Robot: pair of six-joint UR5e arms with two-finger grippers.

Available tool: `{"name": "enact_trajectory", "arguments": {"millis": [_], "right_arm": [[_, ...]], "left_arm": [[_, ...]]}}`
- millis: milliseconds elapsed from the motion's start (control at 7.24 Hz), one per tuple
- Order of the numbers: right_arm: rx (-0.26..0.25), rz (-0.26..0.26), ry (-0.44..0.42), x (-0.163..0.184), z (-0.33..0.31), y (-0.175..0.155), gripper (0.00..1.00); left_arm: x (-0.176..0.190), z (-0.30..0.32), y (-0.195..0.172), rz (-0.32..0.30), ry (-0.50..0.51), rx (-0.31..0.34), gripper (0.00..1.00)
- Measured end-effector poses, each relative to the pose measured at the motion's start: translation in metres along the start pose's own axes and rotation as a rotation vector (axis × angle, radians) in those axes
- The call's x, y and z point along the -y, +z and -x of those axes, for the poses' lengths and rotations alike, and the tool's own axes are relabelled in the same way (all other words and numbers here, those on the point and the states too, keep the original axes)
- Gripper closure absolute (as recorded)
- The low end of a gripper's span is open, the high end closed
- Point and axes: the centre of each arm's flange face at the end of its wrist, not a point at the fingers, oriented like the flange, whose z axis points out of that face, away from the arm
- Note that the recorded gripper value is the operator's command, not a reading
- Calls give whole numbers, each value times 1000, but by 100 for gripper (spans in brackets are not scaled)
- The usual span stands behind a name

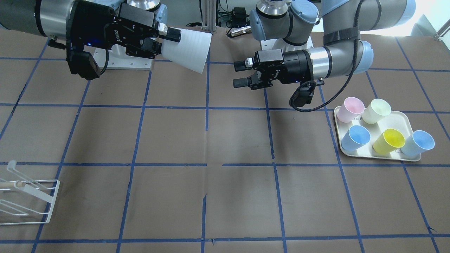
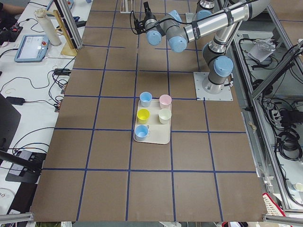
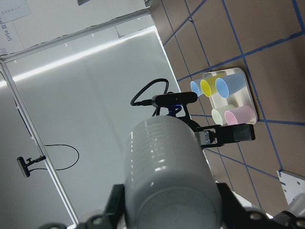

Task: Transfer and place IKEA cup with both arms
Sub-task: 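Close the left gripper on the white cup held by the right gripper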

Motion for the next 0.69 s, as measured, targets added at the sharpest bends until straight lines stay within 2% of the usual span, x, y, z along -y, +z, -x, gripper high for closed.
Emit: {"name": "enact_trajectory", "arguments": {"millis": [414,691], "right_arm": [[8,21,35,-5,-3,9,67],[3,46,34,-10,-3,21,67]], "left_arm": [[-2,-2,17,-21,-42,-150,0],[-2,-4,26,-18,-58,-198,0]]}}
